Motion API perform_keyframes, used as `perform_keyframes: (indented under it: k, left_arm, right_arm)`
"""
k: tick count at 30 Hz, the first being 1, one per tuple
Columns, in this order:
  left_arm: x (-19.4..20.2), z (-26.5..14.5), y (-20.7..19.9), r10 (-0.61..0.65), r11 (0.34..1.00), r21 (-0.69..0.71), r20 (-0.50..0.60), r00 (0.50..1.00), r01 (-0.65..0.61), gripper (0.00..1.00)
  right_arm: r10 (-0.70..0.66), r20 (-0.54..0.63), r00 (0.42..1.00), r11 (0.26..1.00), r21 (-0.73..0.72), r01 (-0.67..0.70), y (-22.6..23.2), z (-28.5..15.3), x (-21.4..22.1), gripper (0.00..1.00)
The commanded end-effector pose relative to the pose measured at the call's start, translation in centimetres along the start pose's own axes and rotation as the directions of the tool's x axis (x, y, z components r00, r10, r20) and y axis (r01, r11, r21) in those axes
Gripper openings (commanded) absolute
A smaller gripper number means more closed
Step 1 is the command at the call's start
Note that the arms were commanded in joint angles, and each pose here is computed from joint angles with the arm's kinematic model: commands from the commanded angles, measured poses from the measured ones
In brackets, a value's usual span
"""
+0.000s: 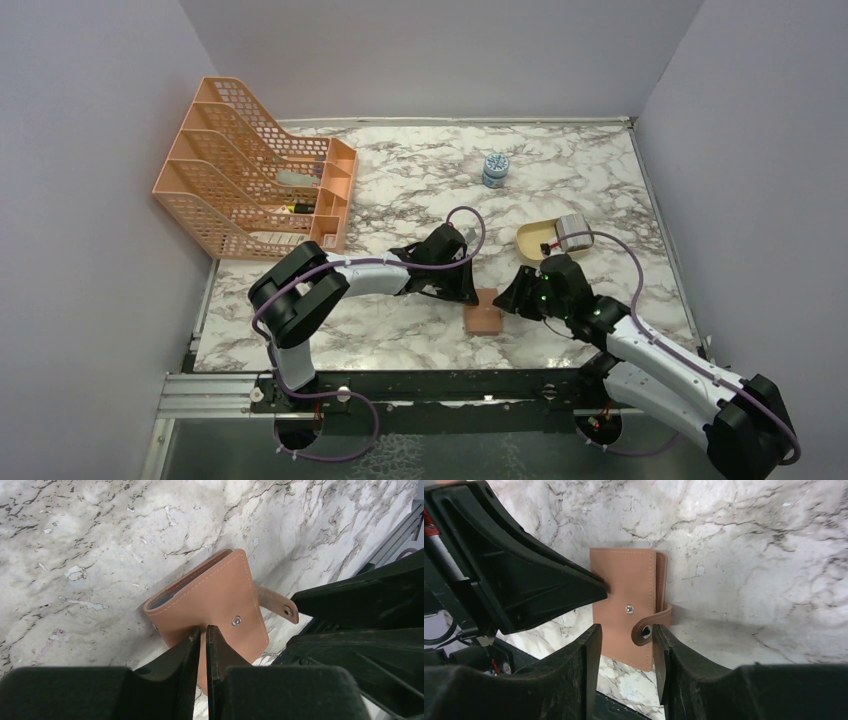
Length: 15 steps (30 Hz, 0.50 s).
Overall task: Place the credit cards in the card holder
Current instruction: Close the card holder at the center of the board.
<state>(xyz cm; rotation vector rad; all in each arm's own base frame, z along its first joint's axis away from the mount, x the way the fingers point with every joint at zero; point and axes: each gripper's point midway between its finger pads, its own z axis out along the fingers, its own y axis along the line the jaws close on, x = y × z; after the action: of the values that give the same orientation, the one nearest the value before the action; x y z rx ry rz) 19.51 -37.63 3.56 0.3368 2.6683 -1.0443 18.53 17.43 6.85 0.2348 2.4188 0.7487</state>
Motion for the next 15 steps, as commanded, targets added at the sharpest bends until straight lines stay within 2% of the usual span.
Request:
perform_keyframes:
  k: [1, 10, 15]
  left_arm:
    - [1.3, 0.7, 2.3, -0.021, 0.996, -0.091, -0.035, 0.999, 0.017, 0.14]
    - [1.6, 0.7, 1.7, -0.035, 0.997, -0.069, -0.032, 0.999, 0.032, 0.14]
    - [1.5, 0.7, 1.5, -0.032, 0.997, -0.067, -0.027, 0.999, 0.030, 0.14]
  right_arm:
    - [0.032, -0.016, 0.999, 0.993, -0.109, -0.033, 2.0, 0.6, 0.3, 0.43]
    - [-0.009, -0.071, 0.997, 0.985, -0.171, -0.003, 3.0, 1.2, 1.3, 0.40]
    - [-0.033, -0.101, 0.994, 0.990, -0.141, 0.018, 2.4, 1.6, 1.8, 0.34]
